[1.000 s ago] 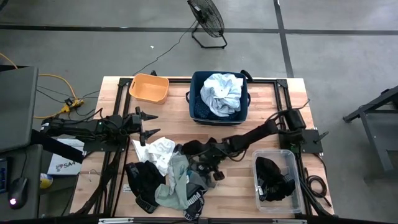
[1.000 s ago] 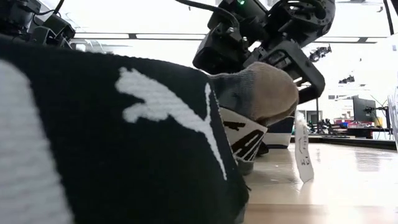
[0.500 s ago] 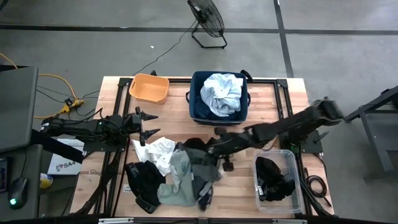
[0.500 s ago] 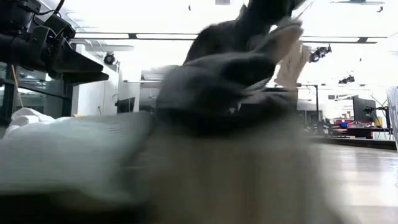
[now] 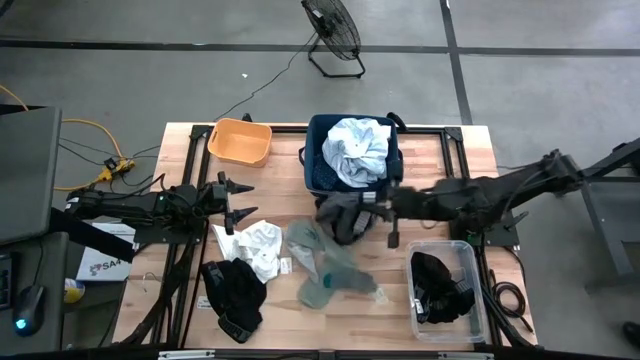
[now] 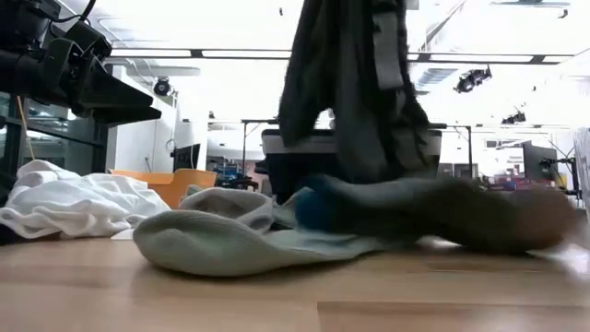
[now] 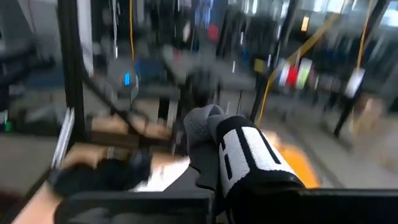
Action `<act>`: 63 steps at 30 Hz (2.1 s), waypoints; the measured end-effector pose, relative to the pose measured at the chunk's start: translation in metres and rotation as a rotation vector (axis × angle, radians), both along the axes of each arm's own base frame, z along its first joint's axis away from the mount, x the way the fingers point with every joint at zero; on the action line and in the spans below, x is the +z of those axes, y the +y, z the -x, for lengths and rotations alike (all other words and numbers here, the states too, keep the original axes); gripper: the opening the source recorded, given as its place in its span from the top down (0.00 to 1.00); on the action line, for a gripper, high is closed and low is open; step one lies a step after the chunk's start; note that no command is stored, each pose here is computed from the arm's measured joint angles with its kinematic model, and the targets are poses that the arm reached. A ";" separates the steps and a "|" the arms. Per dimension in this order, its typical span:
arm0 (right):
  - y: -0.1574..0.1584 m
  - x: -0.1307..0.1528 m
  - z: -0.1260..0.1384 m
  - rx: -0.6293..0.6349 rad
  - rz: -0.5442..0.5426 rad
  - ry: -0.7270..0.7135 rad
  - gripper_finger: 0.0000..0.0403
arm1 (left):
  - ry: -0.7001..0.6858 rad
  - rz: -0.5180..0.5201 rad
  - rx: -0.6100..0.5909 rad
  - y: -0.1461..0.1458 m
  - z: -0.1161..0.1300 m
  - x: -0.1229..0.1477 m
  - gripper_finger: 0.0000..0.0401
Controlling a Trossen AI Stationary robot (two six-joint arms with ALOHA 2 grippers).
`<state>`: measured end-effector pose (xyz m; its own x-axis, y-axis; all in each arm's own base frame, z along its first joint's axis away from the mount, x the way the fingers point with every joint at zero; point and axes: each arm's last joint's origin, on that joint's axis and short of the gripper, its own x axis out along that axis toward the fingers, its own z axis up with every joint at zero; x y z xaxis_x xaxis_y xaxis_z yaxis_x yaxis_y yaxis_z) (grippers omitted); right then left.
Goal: Pick & Place Cloths
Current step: Put the gray boxer shorts into the transparent bin
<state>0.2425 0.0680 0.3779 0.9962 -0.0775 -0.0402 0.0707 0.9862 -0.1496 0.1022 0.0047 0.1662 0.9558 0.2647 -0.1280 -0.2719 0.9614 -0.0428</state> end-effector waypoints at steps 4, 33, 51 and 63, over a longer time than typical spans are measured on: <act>-0.001 0.023 0.014 -0.002 0.065 -0.160 0.99 | 0.000 0.000 -0.001 0.000 0.000 0.000 0.24; -0.021 0.061 0.163 0.382 -0.609 -0.226 0.99 | 0.000 0.001 0.000 0.000 0.000 0.000 0.24; -0.019 0.010 0.178 0.295 -1.217 0.434 0.99 | -0.009 0.031 0.004 0.000 0.000 0.000 0.24; 0.003 -0.030 0.168 -0.104 -1.459 1.090 0.99 | -0.008 0.030 0.004 0.000 0.000 0.000 0.24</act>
<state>0.0743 0.0714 0.3480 0.4756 0.5585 -0.6796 0.6047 0.3536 0.7137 0.1022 0.0047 0.1662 0.9557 0.2649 -0.1285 -0.2756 0.9584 -0.0736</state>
